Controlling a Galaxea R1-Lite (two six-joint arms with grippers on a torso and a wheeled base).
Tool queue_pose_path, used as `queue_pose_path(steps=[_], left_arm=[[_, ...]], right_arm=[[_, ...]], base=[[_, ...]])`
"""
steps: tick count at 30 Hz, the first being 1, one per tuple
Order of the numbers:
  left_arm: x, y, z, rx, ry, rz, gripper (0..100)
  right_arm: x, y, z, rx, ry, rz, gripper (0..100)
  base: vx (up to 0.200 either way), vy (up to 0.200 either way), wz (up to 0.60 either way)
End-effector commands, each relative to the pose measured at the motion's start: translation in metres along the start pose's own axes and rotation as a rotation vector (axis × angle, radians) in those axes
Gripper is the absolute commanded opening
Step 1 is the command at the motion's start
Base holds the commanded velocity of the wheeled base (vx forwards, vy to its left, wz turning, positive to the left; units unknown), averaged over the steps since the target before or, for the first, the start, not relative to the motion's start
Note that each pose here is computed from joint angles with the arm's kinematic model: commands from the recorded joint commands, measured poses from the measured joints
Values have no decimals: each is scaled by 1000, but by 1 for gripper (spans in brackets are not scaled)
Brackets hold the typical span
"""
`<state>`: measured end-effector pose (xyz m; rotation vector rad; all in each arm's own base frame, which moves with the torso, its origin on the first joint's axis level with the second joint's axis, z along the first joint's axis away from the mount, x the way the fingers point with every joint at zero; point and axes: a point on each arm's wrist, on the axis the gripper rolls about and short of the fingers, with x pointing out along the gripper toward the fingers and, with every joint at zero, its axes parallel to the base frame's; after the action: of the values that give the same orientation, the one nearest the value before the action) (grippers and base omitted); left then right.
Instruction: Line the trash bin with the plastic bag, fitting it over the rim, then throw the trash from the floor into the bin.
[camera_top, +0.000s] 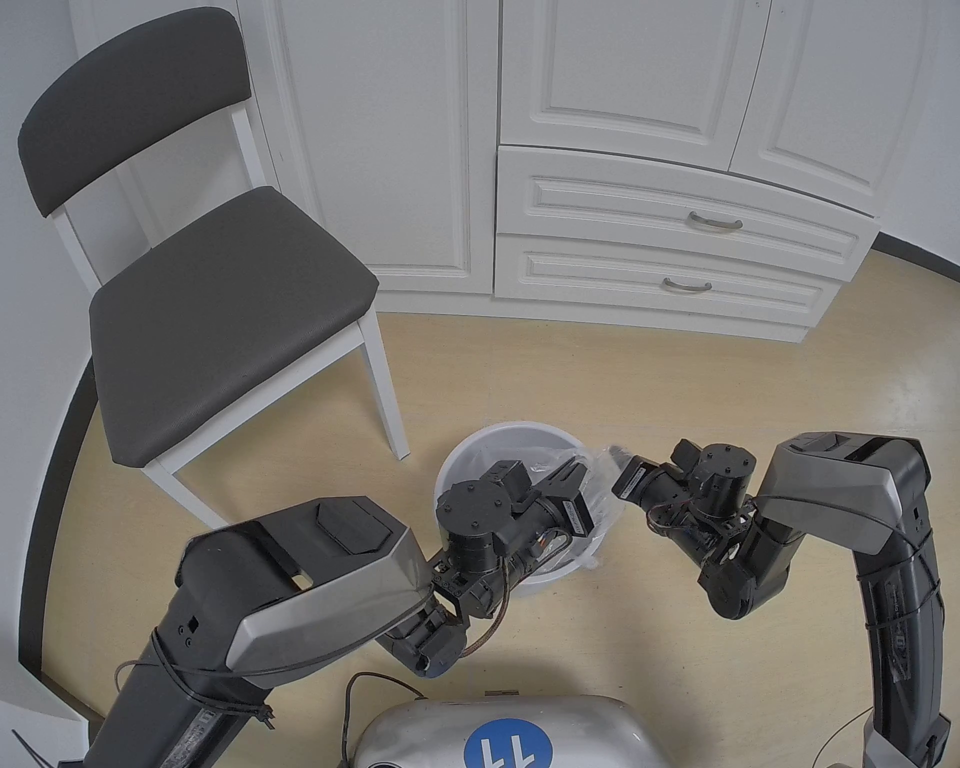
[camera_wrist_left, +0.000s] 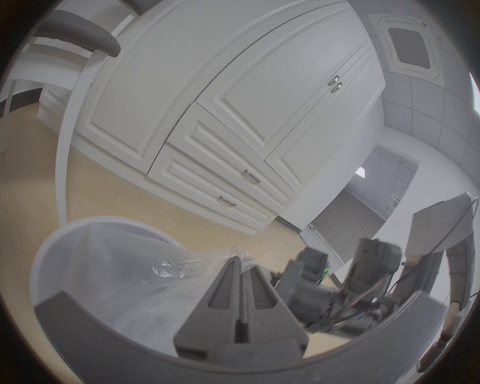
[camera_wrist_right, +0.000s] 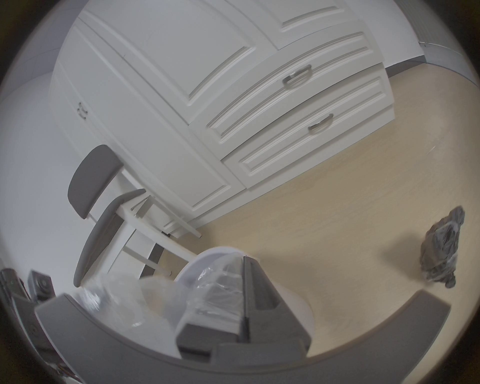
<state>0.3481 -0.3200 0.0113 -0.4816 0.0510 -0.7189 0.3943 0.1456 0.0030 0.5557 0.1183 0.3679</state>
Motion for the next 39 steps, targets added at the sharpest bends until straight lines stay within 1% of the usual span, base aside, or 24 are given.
queue_pose_path(steps=[1, 2, 5, 6, 7, 8, 9, 10, 11, 16, 18, 19, 20, 21, 23, 26, 30, 32, 35, 39], left_arm=[[6, 9, -12, 1, 30, 40, 0], [8, 14, -10, -3, 29, 55, 0], [17, 37, 6, -28, 9, 113, 0], [17, 37, 6, -28, 9, 113, 0], [21, 51, 14, -43, 4, 146, 0], [22, 59, 16, -57, 7, 168, 0], [22, 59, 16, -57, 7, 168, 0], [23, 68, 20, -76, 4, 189, 0], [23, 70, 22, -79, 1, 194, 0], [23, 69, 28, -80, -11, 191, 0], [22, 66, 34, -79, -24, 186, 0], [22, 66, 34, -78, -25, 185, 0], [20, 64, 39, -78, -25, 187, 0], [20, 65, 39, -77, -26, 188, 0], [13, 61, 45, -72, -9, 187, 0], [5, 57, 51, -61, 10, 190, 0], [-4, 49, 60, -23, 36, 164, 0], [-6, 43, 62, -24, 40, 149, 0], [-5, 37, 54, -27, 55, 137, 0], [0, 43, 37, -30, 73, 143, 0]], right_arm=[[-3, -4, 14, 2, -34, 1, 0], [-3, -4, 13, -1, -31, 3, 0], [-2, -3, 5, -3, -14, 4, 0], [-2, -3, 5, -3, -14, 4, 0], [-2, -3, 3, -5, -7, 4, 0], [-2, -3, 0, -5, -2, 4, 0], [-2, -3, 0, -5, -2, 4, 0], [-2, -1, -4, -6, 9, 6, 0], [-2, -1, -6, -7, 11, 4, 0], [-3, 8, -12, -22, 24, 16, 0], [-6, 13, -14, -69, 36, 22, 0], [-7, 13, -14, -71, 37, 22, 0], [-9, 16, -13, -99, 38, 25, 0], [-9, 16, -13, -102, 37, 26, 0], [-12, 18, -10, -129, 40, 26, 0], [-14, 19, -8, -148, 41, 24, 0], [-17, 20, -6, -169, 43, 23, 0], [-18, 21, -4, -183, 40, 25, 0], [-20, 22, -5, -191, 46, 26, 0], [-21, 24, -2, -192, 41, 27, 0]], base=[[0, 0, 0], [0, 0, 0], [0, 0, 0], [0, 0, 0], [0, 0, 0], [0, 0, 0], [0, 0, 0], [0, 0, 0], [0, 0, 0], [0, 0, 0], [0, 0, 0], [0, 0, 0], [0, 0, 0], [0, 0, 0], [0, 0, 0], [0, 0, 0], [0, 0, 0], [0, 0, 0], [0, 0, 0], [0, 0, 0]])
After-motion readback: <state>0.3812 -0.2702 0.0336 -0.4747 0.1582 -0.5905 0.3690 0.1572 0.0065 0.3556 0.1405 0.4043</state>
